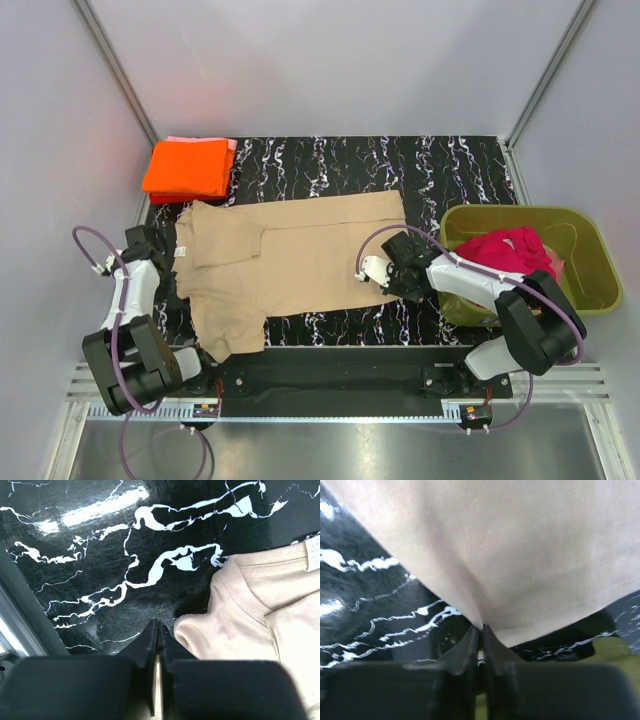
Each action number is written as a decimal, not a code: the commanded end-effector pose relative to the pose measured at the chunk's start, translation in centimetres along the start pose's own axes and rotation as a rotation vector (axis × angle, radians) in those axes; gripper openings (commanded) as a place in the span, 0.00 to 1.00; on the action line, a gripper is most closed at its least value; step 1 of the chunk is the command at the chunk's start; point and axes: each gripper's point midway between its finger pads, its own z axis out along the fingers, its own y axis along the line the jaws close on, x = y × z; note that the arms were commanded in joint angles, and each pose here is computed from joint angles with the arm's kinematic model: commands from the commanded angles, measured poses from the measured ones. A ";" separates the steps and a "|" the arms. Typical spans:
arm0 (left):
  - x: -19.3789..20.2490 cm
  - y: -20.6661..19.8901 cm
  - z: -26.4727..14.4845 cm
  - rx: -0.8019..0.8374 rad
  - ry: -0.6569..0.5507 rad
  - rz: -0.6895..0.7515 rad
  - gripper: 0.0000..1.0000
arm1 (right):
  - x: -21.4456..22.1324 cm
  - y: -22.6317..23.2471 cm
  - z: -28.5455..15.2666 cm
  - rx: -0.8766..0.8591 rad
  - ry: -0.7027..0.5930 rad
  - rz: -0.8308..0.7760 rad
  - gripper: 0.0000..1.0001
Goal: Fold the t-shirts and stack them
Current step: Fold the tshirt
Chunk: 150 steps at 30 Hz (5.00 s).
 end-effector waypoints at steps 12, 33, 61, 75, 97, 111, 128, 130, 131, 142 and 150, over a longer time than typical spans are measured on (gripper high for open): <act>2.6 -0.1 -3.7 0.137 0.079 -0.028 0.40 | -2.2 0.2 -3.1 -0.030 -0.113 0.026 0.00; 6.1 0.6 -0.4 0.078 0.122 0.029 0.45 | -5.3 -2.3 -6.1 0.032 -0.216 -0.008 0.00; 8.1 0.9 0.9 0.061 0.154 0.090 0.00 | -4.7 -1.3 -7.8 0.105 -0.245 -0.029 0.00; 3.6 1.7 -3.3 0.043 -0.007 0.041 0.00 | -3.4 1.2 -10.0 0.010 -0.235 0.005 0.00; -2.2 -2.7 -7.5 0.159 -0.146 0.039 0.00 | -4.1 1.6 -8.2 -0.036 -0.106 -0.057 0.00; -2.5 -8.6 -6.1 0.207 -0.067 0.073 0.00 | -5.1 -3.0 -6.1 0.025 -0.087 -0.061 0.00; -3.3 -15.1 -3.8 0.165 -0.057 0.140 0.00 | -5.4 -7.6 -3.3 0.023 -0.020 -0.049 0.00; -3.4 -15.4 -3.6 0.160 -0.062 0.145 0.00 | -5.0 -8.0 -2.9 0.022 -0.012 -0.056 0.00; -3.5 -15.8 -3.7 0.162 -0.067 0.149 0.00 | -4.9 -8.1 -2.9 0.022 -0.011 -0.051 0.00; -4.1 -18.2 -3.4 0.162 -0.097 0.204 0.00 | -4.8 -10.1 -2.2 0.027 -0.007 -0.038 0.00; -4.7 -18.8 -3.1 0.148 -0.117 0.208 0.00 | -4.7 -11.0 -1.3 0.024 0.007 -0.033 0.00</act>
